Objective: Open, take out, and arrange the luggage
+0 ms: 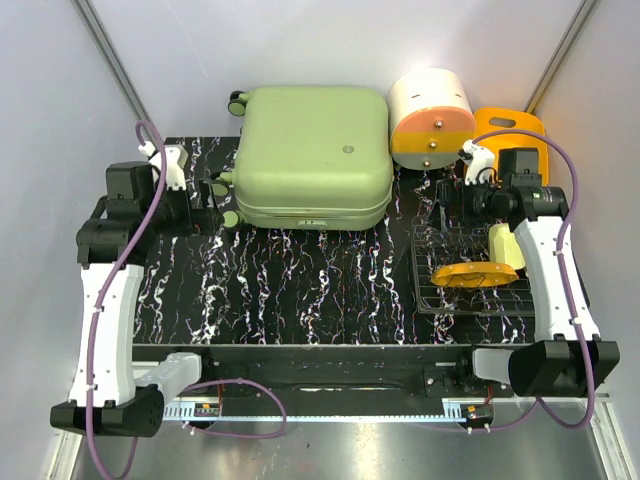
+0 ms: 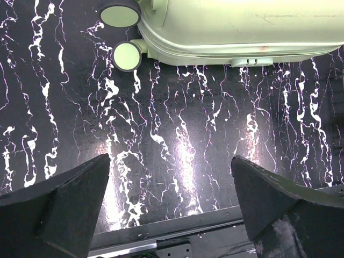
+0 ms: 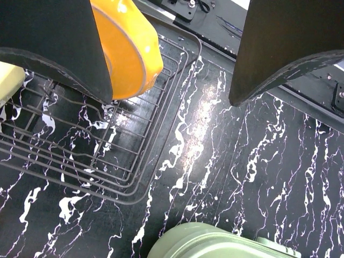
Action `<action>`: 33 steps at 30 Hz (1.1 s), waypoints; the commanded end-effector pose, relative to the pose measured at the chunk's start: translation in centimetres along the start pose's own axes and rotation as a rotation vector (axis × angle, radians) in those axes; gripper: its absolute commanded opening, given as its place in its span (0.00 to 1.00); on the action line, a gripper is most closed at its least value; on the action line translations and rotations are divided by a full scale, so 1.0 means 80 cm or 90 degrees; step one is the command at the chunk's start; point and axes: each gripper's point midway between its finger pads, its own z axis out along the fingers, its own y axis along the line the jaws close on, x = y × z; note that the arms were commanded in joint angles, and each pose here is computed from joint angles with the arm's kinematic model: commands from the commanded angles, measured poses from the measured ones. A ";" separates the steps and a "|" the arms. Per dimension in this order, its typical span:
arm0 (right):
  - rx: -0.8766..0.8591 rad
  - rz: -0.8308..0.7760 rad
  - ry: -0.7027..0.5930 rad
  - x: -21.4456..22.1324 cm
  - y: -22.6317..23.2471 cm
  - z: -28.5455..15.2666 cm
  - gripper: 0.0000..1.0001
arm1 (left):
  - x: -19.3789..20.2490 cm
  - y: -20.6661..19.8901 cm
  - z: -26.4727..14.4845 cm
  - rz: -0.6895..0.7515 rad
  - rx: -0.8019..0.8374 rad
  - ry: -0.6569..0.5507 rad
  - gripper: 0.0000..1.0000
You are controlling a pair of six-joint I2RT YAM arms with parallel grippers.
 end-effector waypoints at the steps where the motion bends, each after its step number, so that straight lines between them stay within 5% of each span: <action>1: -0.024 -0.015 -0.032 -0.032 0.008 -0.007 1.00 | -0.030 -0.006 0.004 0.027 0.022 -0.026 0.99; 11: -0.077 -0.002 -0.094 -0.122 0.002 0.032 1.00 | -0.161 0.001 0.056 0.114 0.032 -0.083 0.99; 18: -0.032 0.002 -0.082 -0.154 -0.026 0.094 0.93 | -0.230 0.052 0.110 0.036 0.057 -0.120 0.99; 22: -0.048 0.022 -0.064 -0.158 -0.029 0.136 0.85 | -0.241 0.068 0.139 -0.025 0.115 -0.124 0.99; 27: -0.051 -0.005 -0.051 -0.159 -0.024 0.179 0.62 | -0.236 0.095 0.176 -0.055 0.120 -0.135 0.99; 33: -0.052 -0.019 -0.024 -0.144 -0.029 0.228 0.54 | -0.209 0.125 0.237 -0.083 0.093 -0.095 0.96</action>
